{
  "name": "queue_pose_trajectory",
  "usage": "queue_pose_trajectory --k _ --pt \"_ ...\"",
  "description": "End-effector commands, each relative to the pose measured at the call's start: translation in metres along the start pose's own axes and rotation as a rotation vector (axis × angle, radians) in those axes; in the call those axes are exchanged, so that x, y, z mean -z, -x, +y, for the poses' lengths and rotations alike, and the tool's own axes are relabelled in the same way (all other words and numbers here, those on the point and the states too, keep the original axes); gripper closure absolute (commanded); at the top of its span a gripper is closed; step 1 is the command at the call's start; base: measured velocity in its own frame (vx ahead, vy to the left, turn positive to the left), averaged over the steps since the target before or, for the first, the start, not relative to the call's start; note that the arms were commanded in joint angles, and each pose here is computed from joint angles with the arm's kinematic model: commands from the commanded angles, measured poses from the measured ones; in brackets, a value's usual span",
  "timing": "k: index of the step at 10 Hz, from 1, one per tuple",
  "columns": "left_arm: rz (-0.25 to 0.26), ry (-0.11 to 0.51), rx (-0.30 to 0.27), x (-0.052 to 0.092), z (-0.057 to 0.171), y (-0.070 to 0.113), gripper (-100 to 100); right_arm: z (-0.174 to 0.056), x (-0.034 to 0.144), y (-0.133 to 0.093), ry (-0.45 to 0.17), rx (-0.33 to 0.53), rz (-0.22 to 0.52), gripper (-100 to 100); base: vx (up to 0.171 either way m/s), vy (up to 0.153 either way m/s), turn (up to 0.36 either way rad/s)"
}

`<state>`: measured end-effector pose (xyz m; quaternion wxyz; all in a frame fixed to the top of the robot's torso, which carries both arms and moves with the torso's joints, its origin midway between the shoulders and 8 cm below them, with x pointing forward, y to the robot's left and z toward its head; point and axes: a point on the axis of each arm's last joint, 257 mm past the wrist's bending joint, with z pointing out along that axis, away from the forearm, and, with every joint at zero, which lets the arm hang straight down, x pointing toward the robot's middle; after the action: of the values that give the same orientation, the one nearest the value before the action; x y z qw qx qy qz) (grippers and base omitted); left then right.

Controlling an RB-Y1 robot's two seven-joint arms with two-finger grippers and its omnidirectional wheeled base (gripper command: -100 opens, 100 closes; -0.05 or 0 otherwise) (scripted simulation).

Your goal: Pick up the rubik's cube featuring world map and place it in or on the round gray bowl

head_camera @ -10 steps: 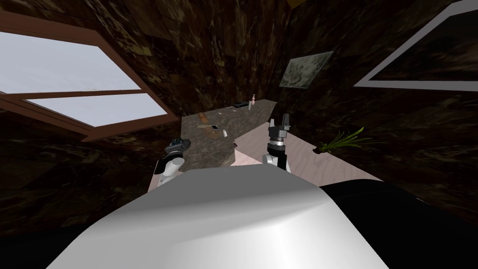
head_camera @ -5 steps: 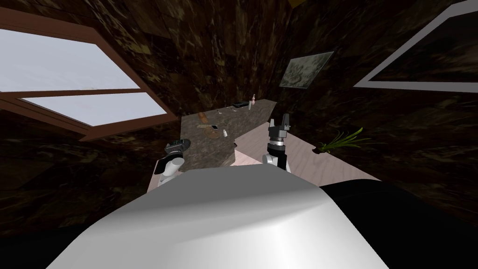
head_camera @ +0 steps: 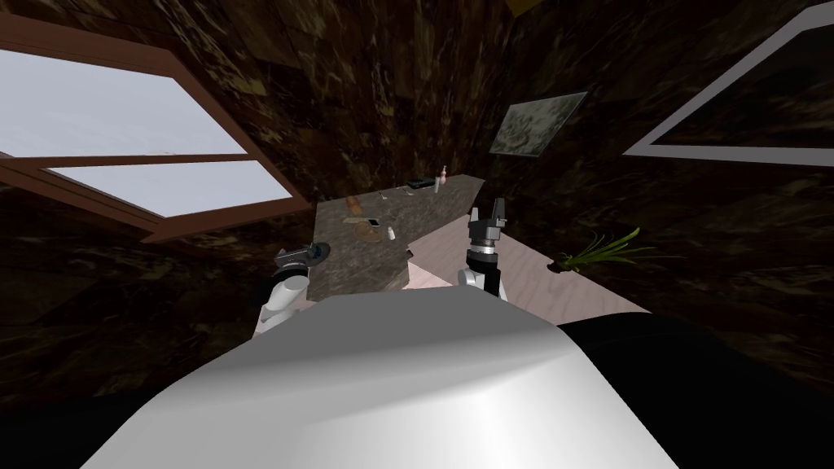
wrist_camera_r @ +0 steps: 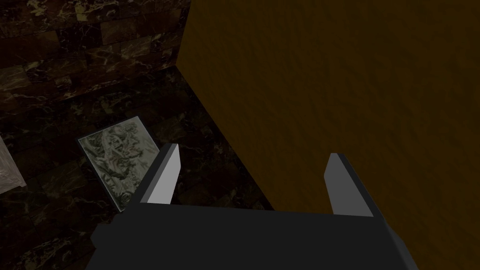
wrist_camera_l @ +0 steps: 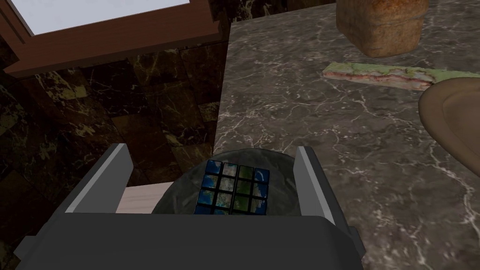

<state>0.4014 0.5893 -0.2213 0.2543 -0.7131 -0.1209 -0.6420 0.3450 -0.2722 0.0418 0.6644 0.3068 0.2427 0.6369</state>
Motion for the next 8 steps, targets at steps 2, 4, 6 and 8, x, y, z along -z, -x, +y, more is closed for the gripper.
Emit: queue_pose_trajectory --k 2,4,6,8 --pt "0.006 0.013 -0.001 -0.001 -0.013 -0.016 -100 0.000 0.000 0.000 0.000 0.000 0.000 0 0.038 -0.059 0.047" --pt "0.012 0.023 -0.003 -0.001 -0.022 -0.028 -100 0.000 0.000 0.000 0.000 0.000 0.000 0 0.035 -0.052 0.063" --pt "0.014 0.023 -0.004 -0.002 -0.024 -0.031 -100 0.000 0.000 0.000 0.000 0.000 0.000 0 0.027 -0.048 0.023" --pt "0.013 0.025 -0.003 -0.002 -0.024 -0.032 0 0.000 0.000 0.000 0.000 0.000 0.000 0 0.001 -0.003 -0.001"
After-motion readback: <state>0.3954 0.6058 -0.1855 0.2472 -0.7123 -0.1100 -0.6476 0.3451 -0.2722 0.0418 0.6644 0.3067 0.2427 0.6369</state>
